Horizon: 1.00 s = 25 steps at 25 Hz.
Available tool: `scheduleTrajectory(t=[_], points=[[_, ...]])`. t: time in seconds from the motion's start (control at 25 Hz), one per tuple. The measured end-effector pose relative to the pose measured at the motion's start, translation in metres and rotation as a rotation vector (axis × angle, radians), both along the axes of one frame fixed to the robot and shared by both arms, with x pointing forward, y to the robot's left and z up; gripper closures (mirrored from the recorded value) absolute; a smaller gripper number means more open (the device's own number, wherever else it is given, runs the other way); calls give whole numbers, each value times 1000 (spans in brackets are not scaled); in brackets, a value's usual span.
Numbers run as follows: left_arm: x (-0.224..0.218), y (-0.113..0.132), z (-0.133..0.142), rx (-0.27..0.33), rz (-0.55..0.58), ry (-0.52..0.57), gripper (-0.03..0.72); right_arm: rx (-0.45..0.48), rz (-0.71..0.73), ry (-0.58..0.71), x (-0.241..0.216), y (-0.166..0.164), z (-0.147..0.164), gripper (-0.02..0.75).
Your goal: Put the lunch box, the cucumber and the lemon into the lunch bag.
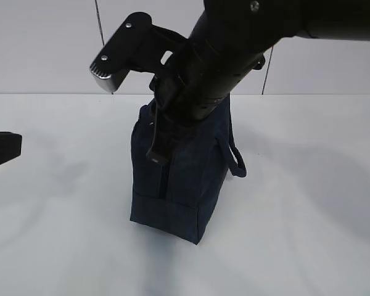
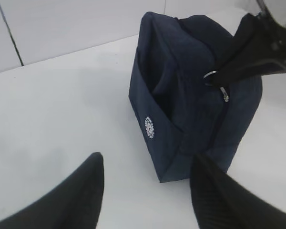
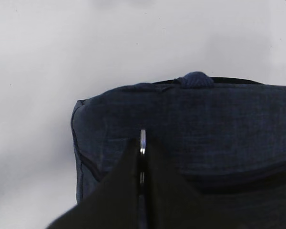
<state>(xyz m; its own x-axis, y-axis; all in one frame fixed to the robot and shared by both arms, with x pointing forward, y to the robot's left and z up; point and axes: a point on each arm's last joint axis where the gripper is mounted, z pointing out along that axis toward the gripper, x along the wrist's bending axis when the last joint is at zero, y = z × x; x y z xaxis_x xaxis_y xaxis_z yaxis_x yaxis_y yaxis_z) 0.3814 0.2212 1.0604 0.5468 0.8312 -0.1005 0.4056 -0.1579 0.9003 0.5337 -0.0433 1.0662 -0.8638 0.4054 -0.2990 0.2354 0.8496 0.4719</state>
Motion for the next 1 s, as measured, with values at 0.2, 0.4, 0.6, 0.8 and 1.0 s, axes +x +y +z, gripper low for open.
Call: scheduleTrajectory(t=[0.2, 0.4, 0.6, 0.8, 1.0], points=[[-3, 6, -16, -40, 71, -2, 281, 0, 0, -1, 0, 0, 0, 717], [-1, 3, -16, -46, 70, -21, 281, 1, 0, -1, 0, 0, 0, 717], [4, -18, -25, -16, 2, -12, 281, 5, -1, 0, 0, 0, 0, 717], [8, -46, -43, 44, -66, -2, 281, 8, -1, 0, 0, 1, 0, 717], [19, -61, -55, 96, -23, -66, 281, 9, -1, -1, 0, 1, 0, 717]])
